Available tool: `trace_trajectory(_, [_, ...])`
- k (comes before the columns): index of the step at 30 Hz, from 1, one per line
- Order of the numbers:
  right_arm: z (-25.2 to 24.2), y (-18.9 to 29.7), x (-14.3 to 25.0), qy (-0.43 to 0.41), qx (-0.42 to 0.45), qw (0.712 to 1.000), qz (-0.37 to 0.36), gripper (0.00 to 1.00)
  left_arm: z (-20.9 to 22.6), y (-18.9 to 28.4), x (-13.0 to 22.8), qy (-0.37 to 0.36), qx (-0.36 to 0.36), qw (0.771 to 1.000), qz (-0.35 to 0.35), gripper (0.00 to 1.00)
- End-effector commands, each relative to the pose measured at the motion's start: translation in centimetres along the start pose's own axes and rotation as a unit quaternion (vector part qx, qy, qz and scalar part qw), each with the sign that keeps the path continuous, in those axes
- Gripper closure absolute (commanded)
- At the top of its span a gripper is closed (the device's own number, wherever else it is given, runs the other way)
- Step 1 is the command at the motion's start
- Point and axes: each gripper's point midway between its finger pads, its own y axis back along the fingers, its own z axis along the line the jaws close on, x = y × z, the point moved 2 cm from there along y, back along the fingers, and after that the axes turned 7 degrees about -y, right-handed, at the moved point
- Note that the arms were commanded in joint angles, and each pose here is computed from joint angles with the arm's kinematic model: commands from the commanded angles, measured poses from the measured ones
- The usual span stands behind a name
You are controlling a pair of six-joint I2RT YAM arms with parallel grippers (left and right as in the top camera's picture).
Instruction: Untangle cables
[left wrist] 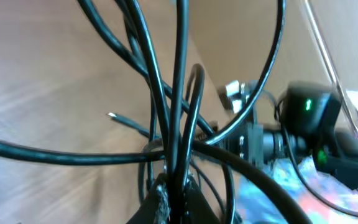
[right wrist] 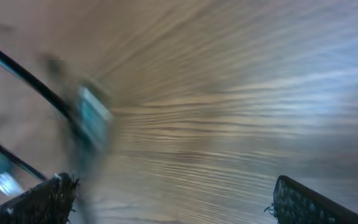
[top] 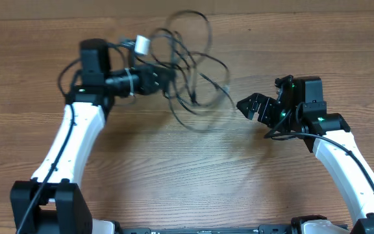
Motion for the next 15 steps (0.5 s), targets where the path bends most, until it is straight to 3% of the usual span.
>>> trace_trajectory(1, [2.1,0.0,0.8,0.021,-0.071,0.997,0.033,0.00,-1.7,-2.0,1.4,-0.031,-0.002,0.999,0.031,0.96])
trace_trajectory(15, [5.3,0.9,1.5,0.084,-0.171,0.980,0.058,0.00,-1.4,-7.3,4.2,-0.108,-0.144,0.981,0.069,0.96])
